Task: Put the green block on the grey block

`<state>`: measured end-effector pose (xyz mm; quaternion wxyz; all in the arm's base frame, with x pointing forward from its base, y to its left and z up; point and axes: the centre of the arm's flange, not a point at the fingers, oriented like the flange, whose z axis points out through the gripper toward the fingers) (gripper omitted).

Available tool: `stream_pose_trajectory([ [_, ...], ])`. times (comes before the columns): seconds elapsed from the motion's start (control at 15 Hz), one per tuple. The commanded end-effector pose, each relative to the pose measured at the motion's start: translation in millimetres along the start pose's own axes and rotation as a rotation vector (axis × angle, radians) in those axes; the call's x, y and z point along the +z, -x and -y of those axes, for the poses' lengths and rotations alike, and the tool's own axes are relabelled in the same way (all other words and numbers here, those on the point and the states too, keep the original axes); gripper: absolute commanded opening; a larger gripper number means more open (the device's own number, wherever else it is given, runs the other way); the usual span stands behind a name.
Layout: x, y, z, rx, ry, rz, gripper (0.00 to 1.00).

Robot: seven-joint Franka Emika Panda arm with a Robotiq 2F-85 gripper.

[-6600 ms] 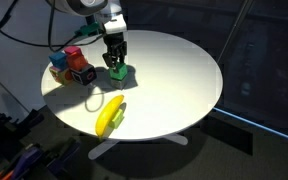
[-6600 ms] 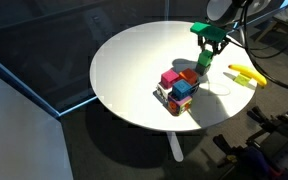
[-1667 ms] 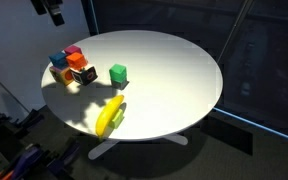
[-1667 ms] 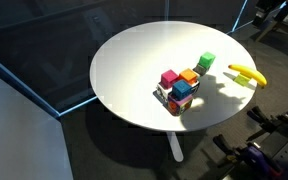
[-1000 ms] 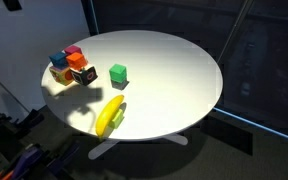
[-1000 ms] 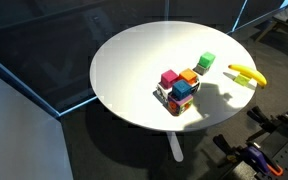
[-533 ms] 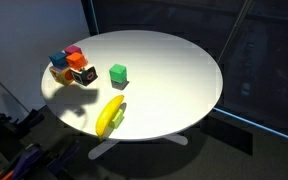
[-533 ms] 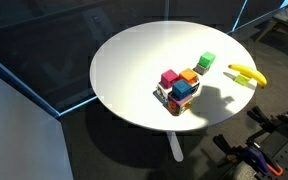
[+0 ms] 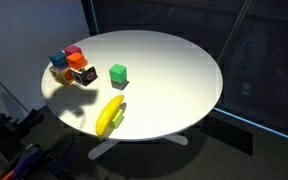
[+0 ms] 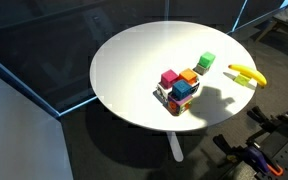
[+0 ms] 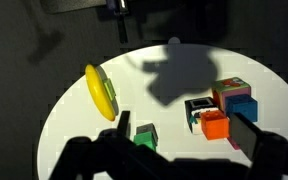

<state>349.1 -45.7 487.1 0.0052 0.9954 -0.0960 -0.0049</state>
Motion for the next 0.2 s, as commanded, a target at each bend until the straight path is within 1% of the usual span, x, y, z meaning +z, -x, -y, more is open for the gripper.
stream_pose_trajectory([
  [0.0,0.0,0.0,0.0,0.0,0.0,0.0,1.0],
  [0.13,0.1,0.0,0.0,0.0,0.0,0.0,1.0],
])
